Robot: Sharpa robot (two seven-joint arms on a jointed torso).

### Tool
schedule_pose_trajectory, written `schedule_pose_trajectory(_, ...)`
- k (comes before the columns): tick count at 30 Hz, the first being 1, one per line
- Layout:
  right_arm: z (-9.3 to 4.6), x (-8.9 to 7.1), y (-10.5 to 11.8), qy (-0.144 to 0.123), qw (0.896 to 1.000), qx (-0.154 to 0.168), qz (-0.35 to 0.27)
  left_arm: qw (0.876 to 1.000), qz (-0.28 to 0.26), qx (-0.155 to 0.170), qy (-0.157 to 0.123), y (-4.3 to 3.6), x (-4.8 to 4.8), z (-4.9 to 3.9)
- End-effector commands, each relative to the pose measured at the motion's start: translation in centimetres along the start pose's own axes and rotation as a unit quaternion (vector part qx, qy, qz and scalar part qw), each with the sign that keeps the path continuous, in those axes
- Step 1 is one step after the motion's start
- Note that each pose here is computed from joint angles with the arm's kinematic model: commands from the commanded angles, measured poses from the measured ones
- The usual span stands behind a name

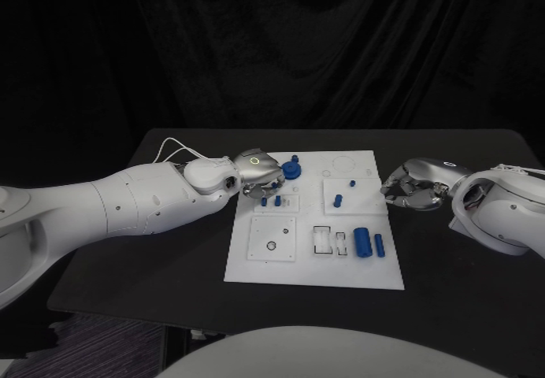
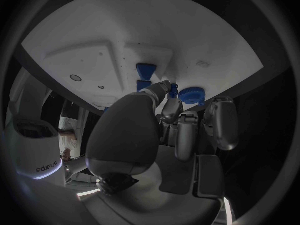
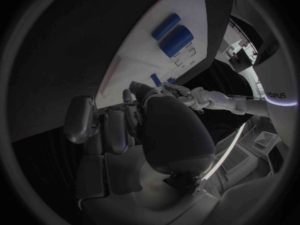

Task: Assemble the parts on the task board

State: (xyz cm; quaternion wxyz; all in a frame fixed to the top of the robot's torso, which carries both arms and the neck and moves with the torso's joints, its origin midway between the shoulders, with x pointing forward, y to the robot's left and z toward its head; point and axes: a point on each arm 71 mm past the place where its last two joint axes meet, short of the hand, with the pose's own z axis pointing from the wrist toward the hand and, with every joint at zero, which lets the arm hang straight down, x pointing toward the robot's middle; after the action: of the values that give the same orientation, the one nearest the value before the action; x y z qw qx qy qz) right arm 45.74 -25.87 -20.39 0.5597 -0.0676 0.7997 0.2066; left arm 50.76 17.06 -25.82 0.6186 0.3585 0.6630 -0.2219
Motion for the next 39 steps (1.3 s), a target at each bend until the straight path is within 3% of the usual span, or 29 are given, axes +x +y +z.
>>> schedule_pose_trajectory(1, 0.0, 0.2, -0.1, 0.007, 1.000, 0.007, -0.001, 1.000, 0.002, -0.009, -0.008, 0.30, -0.01, -0.13)
schedule_pose_trajectory(20, 0.0, 0.2, -0.1, 0.010, 1.000, 0.009, -0.002, 1.000, 0.000, -0.010, 0.003, 0.35, 0.18, -0.24)
schedule_pose_trajectory(27, 0.0, 0.2, -0.2, 0.009, 1.000, 0.009, -0.001, 1.000, 0.003, -0.016, -0.012, 0.62, 0.02, -0.49)
schedule_pose_trajectory(34, -0.3, 0.1, -0.4, 0.004, 1.000, 0.010, 0.000, 0.997, 0.012, -0.028, -0.074, 1.22, -0.73, -1.49)
schedule_pose_trajectory(39, -0.6, -0.1, -0.6, -0.006, 1.000, 0.011, 0.003, 0.988, -0.001, -0.036, -0.149, 1.87, -1.66, -3.13)
